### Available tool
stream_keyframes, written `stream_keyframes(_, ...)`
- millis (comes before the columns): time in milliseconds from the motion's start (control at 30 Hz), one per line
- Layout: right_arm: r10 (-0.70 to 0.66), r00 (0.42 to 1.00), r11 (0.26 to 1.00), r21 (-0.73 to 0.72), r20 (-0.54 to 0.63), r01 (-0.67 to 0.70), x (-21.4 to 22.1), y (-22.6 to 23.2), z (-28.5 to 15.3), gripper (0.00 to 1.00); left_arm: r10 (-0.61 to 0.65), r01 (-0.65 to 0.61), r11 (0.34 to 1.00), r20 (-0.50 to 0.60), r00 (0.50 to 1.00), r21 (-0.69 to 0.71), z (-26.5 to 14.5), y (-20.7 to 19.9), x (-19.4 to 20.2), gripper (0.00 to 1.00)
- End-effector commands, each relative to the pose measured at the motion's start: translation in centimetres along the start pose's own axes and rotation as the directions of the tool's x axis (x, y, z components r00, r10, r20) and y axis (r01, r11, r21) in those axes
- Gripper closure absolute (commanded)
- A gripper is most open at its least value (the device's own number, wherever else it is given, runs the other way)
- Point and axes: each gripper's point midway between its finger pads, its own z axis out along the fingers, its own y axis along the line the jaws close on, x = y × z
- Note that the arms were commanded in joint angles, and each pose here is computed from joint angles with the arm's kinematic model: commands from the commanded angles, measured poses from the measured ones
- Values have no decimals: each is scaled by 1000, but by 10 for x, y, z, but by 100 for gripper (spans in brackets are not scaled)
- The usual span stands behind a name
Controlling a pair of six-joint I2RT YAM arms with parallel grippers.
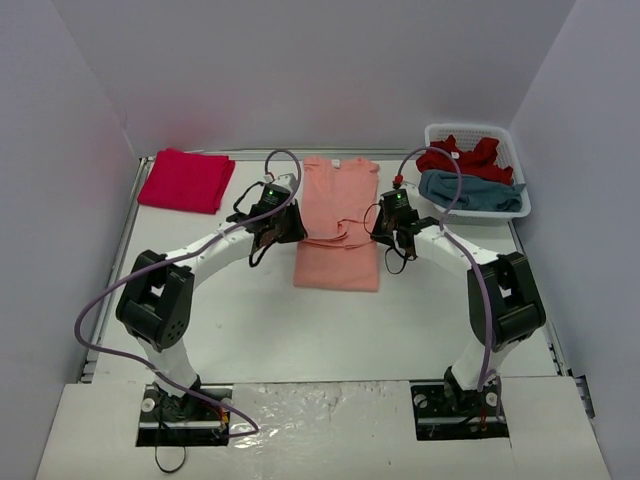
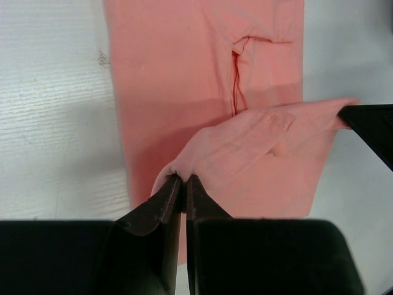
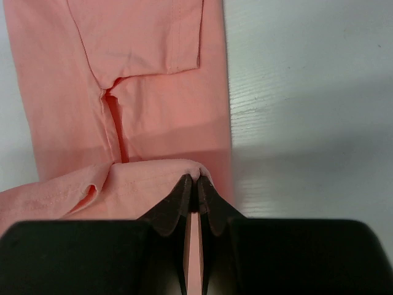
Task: Fold and stack the t-shirts
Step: Fold the folded rectangular tshirt in 1/3 of the way
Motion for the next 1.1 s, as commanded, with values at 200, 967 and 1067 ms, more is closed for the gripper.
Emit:
stream_keyframes(200, -14, 999, 1000, -5, 47, 14, -28, 4, 11, 100, 14, -16, 999, 50, 999, 37, 4, -9, -30, 98)
stream_keyframes(967, -23, 1000, 1000, 0, 17, 23, -34, 0, 39, 100, 9, -10, 999, 22, 1000, 42, 30, -2, -35, 98)
stream_keyframes(1067, -25, 1000, 1000, -5, 10, 25, -33, 1, 43, 100, 8, -9, 999, 21, 1000, 40, 32, 0, -34, 98)
